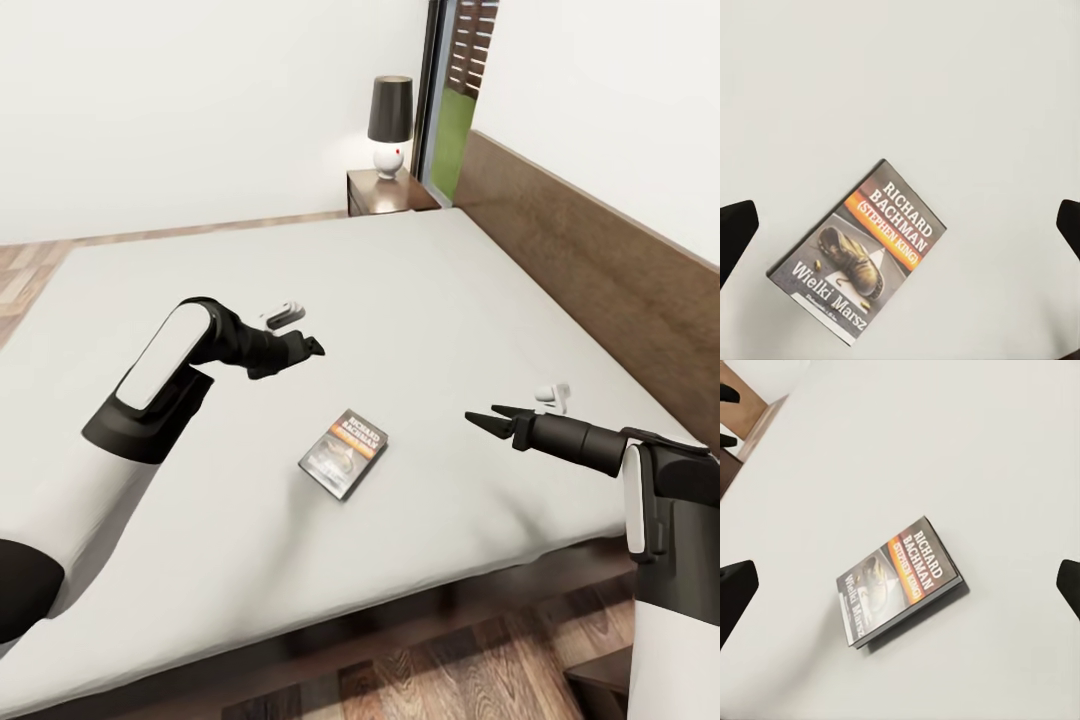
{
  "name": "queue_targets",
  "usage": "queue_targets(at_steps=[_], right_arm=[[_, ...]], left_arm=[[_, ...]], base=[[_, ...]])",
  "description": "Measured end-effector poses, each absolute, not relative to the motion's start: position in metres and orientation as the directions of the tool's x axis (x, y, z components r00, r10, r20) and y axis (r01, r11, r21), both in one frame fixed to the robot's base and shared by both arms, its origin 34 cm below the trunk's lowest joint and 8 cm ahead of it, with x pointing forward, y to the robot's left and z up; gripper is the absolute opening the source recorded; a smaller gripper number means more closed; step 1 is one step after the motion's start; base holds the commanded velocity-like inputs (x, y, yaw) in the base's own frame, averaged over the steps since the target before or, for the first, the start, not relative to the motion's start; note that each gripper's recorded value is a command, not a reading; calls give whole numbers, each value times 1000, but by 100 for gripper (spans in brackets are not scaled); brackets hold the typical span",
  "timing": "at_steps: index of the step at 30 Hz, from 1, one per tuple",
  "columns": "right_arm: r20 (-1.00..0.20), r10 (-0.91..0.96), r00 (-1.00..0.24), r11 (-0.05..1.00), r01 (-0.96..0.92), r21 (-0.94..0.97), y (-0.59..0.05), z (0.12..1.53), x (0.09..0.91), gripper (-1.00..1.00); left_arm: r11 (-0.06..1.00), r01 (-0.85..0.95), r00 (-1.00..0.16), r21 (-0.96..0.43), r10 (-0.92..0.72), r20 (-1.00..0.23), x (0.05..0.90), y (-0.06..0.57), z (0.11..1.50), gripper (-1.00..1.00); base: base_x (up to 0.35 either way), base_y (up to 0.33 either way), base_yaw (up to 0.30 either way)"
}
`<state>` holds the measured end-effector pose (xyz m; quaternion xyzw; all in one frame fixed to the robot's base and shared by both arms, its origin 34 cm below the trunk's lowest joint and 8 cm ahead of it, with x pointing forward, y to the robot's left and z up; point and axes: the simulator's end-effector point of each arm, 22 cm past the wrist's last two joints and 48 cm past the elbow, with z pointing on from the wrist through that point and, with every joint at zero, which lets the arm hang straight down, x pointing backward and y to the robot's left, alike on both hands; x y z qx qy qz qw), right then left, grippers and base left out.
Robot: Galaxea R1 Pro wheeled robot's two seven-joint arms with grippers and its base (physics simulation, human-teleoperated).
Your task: In the bedroom, move the book from the bed onto either nightstand, and place the two sandals side by side next to the bed.
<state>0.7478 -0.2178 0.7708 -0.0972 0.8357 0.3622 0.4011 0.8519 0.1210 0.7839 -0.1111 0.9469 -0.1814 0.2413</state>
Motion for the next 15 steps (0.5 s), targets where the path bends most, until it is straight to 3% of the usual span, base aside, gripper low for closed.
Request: queue_targets(at_steps=[15], right_arm=[[-757,128,-641,721,-464,515,-218,785,747,100]], left_arm=[[905,-126,-876,-405,-293,-384,847,114,773,100]], base=[[0,0,0]])
